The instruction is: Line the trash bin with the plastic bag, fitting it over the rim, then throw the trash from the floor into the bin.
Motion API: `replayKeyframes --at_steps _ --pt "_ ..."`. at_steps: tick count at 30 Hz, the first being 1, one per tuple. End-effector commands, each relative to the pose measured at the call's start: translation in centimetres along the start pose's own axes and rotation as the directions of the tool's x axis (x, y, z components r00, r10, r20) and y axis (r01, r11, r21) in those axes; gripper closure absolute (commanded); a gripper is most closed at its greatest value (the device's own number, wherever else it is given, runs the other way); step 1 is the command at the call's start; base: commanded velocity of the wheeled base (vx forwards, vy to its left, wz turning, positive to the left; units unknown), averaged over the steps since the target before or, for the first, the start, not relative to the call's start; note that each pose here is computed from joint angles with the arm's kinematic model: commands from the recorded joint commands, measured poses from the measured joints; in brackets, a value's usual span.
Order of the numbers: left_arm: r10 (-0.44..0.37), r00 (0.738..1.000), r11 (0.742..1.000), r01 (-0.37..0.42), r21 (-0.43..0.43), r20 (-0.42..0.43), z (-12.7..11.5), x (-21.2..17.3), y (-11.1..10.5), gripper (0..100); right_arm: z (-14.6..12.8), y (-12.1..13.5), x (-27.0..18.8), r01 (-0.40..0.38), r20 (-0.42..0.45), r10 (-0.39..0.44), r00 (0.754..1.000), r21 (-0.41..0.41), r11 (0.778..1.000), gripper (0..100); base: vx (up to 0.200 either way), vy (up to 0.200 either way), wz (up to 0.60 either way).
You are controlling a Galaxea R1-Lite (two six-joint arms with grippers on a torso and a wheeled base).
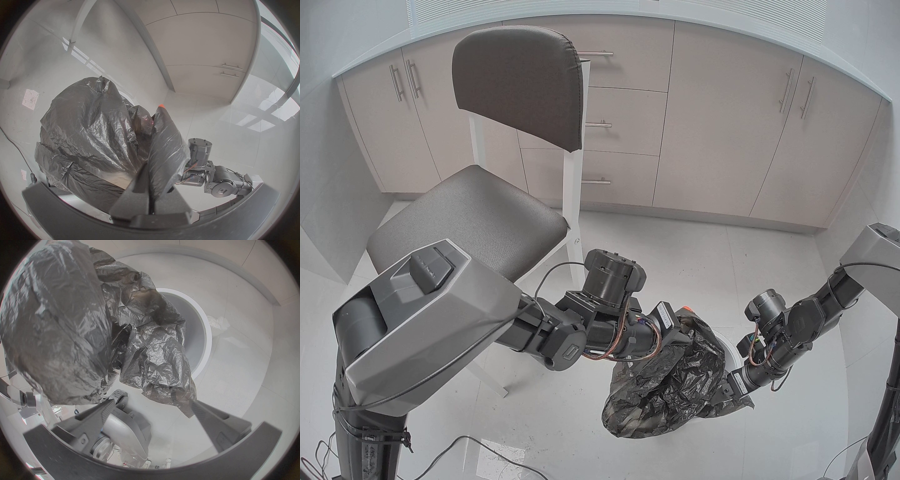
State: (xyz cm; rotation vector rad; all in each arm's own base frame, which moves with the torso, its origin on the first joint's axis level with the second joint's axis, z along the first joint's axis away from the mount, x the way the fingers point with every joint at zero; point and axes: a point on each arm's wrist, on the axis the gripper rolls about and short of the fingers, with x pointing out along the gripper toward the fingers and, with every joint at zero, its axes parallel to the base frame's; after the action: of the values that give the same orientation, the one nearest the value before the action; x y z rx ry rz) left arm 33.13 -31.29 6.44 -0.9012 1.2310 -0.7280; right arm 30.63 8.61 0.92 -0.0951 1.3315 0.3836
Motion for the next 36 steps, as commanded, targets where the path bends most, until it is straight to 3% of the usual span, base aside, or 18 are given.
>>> replayKeyframes --at_steps 1,18,27,36 --pt "0.000 1.000 1.000 0.000 -0.001 0.000 0.0 0.0 0.0 100 -0.2 0.1 -0.2 -0.001 0.000 0.001 1.000 -0.005 1.000 100 0.000 0.000 0.00" --pt "0.001 1.000 1.000 -0.001 -0.001 0.001 0.0 0.0 0.0 100 1.2 -0.2 1.2 -0.003 -0.001 0.003 1.000 0.019 1.000 100 0.000 0.000 0.00" --pt "0.002 1.000 1.000 -0.002 -0.001 0.005 0.1 0.0 0.0 100 2.4 0.7 3.1 0.114 -0.008 -0.114 0.993 0.023 0.993 100 0.000 0.000 0.00" --pt "0.002 1.000 1.000 -0.002 -0.001 0.005 0.1 0.0 0.0 100 3.5 0.6 3.5 0.119 0.012 -0.120 0.993 0.053 0.991 100 0.000 0.000 0.00"
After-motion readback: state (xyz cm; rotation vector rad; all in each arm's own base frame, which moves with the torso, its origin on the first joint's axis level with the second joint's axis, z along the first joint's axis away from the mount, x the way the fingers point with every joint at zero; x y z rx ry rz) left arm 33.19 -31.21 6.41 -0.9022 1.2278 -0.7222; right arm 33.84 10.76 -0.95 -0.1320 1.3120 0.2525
